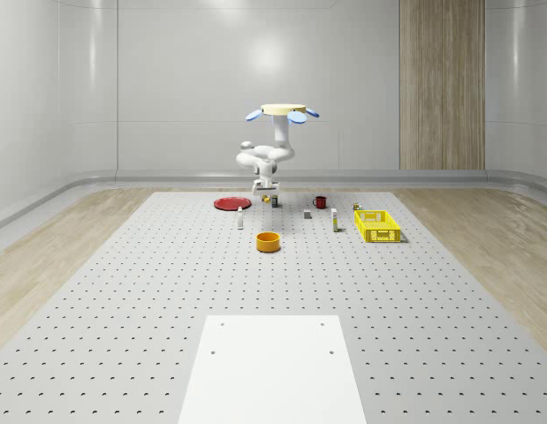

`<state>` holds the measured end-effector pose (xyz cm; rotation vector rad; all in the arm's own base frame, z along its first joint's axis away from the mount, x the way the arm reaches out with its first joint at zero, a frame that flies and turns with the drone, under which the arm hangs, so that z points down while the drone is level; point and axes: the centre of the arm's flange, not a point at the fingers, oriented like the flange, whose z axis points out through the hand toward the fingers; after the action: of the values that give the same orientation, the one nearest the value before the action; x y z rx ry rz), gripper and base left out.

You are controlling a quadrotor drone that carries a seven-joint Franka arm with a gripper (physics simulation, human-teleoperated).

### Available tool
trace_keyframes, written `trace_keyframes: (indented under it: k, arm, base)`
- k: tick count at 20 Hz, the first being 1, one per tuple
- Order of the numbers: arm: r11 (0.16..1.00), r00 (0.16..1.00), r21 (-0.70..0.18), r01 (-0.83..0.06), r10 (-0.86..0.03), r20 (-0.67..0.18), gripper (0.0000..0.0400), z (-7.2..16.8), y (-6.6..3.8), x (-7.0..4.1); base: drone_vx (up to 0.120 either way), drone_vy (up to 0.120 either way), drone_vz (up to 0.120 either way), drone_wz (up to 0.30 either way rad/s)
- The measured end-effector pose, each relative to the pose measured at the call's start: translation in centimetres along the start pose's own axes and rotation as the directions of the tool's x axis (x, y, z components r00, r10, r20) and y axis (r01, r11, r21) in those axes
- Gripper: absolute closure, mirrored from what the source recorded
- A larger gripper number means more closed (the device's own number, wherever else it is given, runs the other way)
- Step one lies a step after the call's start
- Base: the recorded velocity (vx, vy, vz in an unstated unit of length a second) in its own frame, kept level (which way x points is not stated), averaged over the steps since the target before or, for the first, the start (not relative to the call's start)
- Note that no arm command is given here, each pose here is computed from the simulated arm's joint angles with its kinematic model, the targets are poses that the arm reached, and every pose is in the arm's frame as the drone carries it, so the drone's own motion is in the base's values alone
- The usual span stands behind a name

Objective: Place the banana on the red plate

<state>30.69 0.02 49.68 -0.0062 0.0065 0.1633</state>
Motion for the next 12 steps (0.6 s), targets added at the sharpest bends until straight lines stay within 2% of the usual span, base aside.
trace_keyframes:
  k: [12]
  arm:
    - [0.936,0.936,0.000,0.351,-0.351,-0.003,0.0199,-0.01,0.00,0.01]
  base:
    - [0.000,0.000,0.000,-0.300]
